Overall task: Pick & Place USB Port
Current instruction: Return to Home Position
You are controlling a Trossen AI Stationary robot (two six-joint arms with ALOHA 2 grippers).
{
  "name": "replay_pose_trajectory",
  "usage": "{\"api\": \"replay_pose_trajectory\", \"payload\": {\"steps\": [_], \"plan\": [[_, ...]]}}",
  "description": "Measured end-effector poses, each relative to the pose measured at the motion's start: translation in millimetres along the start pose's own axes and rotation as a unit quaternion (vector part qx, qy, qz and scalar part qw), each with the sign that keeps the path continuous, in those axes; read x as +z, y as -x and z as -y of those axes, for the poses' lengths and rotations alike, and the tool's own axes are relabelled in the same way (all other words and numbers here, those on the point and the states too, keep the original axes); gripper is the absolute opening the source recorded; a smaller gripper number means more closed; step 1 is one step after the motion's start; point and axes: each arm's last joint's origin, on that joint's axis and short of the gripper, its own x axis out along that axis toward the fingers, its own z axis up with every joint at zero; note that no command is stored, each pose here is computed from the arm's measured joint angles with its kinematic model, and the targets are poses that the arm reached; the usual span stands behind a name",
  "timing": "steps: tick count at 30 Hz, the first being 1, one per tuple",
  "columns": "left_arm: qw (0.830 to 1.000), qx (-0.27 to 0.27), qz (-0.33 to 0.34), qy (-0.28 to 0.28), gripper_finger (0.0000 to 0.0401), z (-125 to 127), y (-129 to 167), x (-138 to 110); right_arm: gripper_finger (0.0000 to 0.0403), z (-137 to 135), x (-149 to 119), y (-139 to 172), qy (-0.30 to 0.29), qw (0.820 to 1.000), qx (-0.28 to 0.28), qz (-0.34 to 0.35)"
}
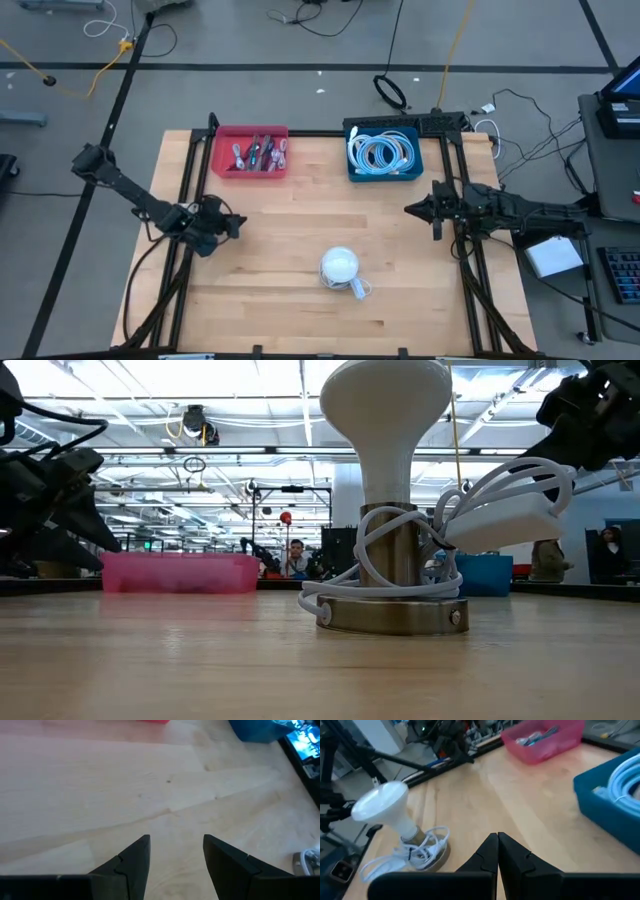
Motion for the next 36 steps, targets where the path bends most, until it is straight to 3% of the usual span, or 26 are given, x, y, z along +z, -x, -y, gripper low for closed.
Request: {"api": "replay_pose_trajectory", "payload": {"steps": [7,13,17,21,25,36], "plan": [[1.000,0.009,0.000,0.006,0.0186,-0.3,-1.9,1.9,0.0000,6.7,-11.8,4.8,-0.009,0.999,-0.009,0.043],[1.000,0.005,0.000,-0.003,0.0186,0.7,-1.9,1.9,0.0000,14.4,-32.7,-13.3,-0.039,0.997,0.009,0.063],[0.998,0.008,0.001,-0.062,0.0186,0.5,-2.2,1.6,0.0000,11.6,-26.4,-14.8,-0.041,0.990,0.041,0.130],[0.990,0.005,-0.017,-0.141,0.0186,0.8,-2.4,0.3,0.0000,11.0,-25.1,-14.8,-0.049,0.988,0.046,0.137],[0.989,-0.010,-0.048,-0.139,0.0186,4.0,-2.4,-1.8,0.0000,10.2,-27.1,-15.7,-0.041,0.990,0.066,0.118],[0.975,-0.012,-0.030,-0.218,0.0186,4.1,-2.5,-0.8,0.0000,9.7,-26.1,-15.8,-0.041,0.989,0.068,0.123]]}}
